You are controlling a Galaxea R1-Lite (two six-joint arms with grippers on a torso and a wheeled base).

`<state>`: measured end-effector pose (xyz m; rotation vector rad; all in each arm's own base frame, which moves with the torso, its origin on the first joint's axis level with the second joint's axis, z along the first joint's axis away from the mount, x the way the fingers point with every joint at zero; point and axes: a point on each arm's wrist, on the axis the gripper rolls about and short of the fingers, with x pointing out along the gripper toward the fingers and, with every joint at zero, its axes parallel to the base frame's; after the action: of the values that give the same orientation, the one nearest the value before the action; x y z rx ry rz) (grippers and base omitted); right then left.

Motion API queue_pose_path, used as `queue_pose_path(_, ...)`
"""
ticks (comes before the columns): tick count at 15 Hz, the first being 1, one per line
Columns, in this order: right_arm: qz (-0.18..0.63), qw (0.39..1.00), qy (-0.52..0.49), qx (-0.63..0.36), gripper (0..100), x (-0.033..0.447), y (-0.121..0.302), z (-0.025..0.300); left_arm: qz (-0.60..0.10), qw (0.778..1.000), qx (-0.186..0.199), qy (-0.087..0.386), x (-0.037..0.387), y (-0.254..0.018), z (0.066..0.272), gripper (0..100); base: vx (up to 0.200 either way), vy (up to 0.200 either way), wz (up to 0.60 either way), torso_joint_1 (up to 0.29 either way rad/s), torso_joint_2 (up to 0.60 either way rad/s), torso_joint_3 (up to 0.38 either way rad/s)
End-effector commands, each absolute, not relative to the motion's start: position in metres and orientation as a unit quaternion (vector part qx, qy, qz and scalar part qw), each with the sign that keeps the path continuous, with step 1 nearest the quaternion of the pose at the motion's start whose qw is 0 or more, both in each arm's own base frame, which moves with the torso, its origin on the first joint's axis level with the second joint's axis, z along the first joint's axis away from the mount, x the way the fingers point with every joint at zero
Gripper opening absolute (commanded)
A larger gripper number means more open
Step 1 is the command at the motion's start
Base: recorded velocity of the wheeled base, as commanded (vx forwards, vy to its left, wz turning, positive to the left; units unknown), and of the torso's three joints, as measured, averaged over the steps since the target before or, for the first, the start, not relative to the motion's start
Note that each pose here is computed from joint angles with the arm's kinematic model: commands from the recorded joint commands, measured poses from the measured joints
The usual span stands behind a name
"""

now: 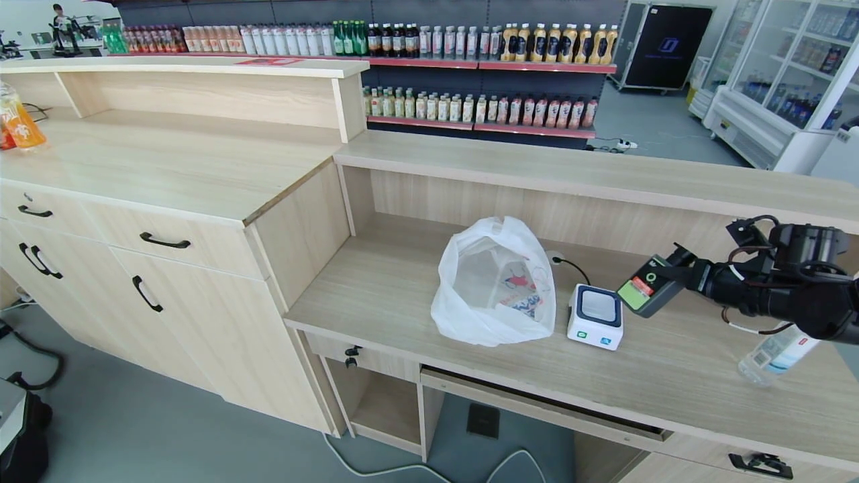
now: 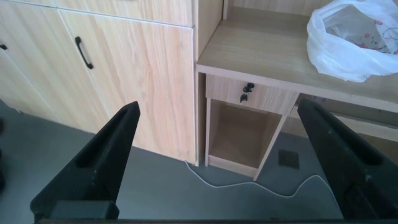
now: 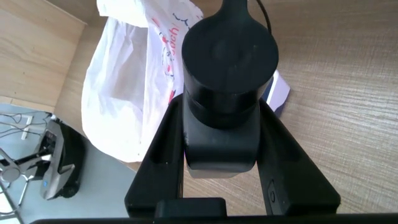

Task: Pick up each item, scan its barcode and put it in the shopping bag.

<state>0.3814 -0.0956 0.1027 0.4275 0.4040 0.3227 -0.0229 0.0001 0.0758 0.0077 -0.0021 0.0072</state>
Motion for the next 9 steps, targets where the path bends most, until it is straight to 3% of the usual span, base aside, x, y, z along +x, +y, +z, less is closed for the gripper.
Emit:
queue_pose_path(1,0.163,0.944,0.198,0.209,0,0.384,-0.092,0.102,0.004,1.000,0.004,-0.001,-0.023,0.000,0.076,100,0.000,0.000,0.00,0.000,0.00,0.000)
queue_pose_path(9,0.175,0.939,0.207,0.210,0,0.391,-0.081,0.096,0.004,1.000,0.004,-0.001,-0.023,0.000,0.076,100,0.000,0.000,0.00,0.000,0.00,0.000)
